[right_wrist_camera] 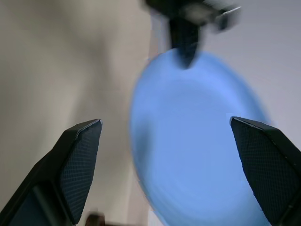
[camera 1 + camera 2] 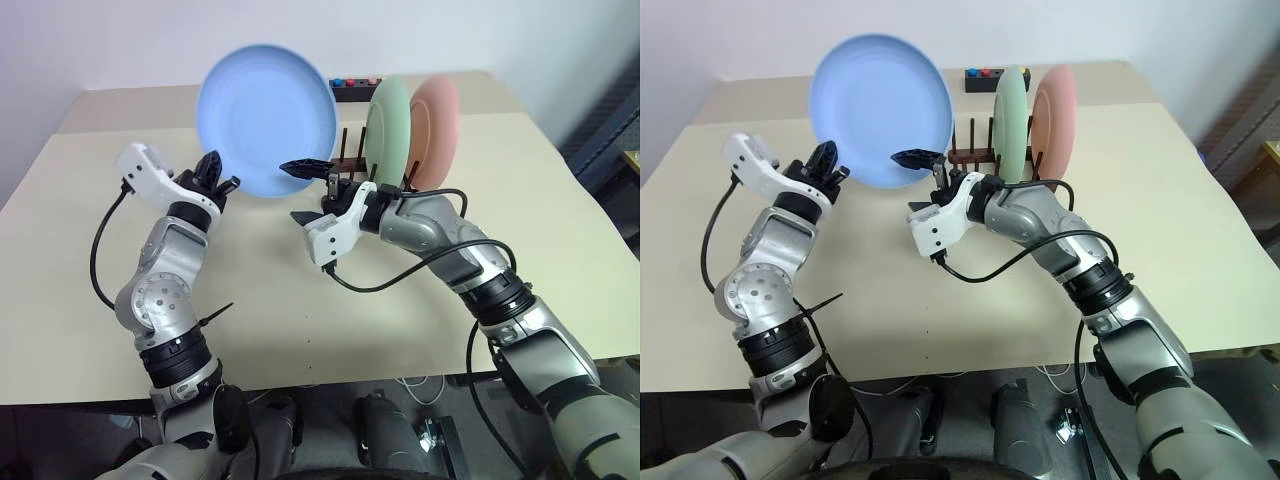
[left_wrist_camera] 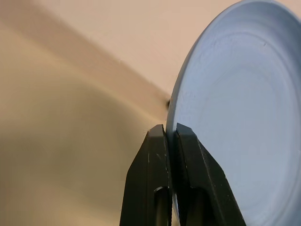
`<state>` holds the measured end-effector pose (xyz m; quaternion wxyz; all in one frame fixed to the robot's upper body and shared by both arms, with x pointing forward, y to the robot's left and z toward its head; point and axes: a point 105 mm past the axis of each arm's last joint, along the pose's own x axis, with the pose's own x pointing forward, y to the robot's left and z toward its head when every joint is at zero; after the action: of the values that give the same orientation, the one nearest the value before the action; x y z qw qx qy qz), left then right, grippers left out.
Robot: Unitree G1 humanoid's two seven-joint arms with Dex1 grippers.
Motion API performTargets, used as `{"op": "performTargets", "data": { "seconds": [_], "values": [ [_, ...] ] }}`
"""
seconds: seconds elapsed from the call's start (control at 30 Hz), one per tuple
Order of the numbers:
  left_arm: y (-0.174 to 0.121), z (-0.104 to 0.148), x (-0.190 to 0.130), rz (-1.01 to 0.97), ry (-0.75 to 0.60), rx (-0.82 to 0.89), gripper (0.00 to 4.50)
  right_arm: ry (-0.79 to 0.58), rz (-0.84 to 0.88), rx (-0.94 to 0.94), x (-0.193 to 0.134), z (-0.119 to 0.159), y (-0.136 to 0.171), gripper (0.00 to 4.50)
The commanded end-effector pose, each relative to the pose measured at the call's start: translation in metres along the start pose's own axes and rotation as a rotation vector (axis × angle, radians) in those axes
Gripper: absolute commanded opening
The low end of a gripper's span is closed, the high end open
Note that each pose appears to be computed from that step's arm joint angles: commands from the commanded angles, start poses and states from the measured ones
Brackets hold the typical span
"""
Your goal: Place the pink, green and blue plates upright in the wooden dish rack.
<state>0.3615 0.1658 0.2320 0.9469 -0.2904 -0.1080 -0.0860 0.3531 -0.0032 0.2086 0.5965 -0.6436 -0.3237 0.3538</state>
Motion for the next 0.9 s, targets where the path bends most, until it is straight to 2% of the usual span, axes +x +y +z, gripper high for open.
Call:
{"op": "performTargets", "data": {
  "seconds": [0.03,0.1,0.2,0.43,0.53,0.63,0.73,0.87,0.9],
  "values": [
    [-0.022,0.015,-0.002,-0.086,-0.08,0.095,0.03,0.016,-0.079,-0.035,0.008,0.0,-0.013,4.5],
    [-0.027,0.012,-0.003,-0.107,-0.074,0.12,0.03,0.035,-0.098,-0.05,0.012,-0.002,-0.015,4.5],
    [-0.032,0.01,-0.003,-0.134,-0.073,0.138,0.0,0.044,-0.127,-0.003,0.015,-0.005,-0.021,3.61],
    [-0.029,0.01,-0.003,-0.126,-0.077,0.138,0.0,0.08,-0.179,-0.02,0.013,-0.014,-0.032,0.16],
    [-0.028,0.008,0.0,-0.125,-0.071,0.115,0.0,0.093,-0.196,-0.013,0.011,-0.017,-0.034,0.07],
    [-0.036,0.007,0.0,-0.185,-0.073,0.024,0.96,0.103,-0.212,-0.011,0.01,-0.019,-0.038,0.0],
    [-0.038,0.011,-0.001,-0.226,-0.074,-0.032,2.46,0.116,-0.236,-0.015,0.009,-0.022,-0.043,0.0],
    [-0.026,0.028,0.002,-0.274,-0.09,-0.047,4.45,0.123,-0.291,-0.028,0.006,-0.023,-0.062,0.0],
    [-0.03,0.036,0.002,-0.319,-0.096,-0.056,4.45,0.12,-0.321,-0.038,0.006,-0.023,-0.074,0.0]
  ]
}}
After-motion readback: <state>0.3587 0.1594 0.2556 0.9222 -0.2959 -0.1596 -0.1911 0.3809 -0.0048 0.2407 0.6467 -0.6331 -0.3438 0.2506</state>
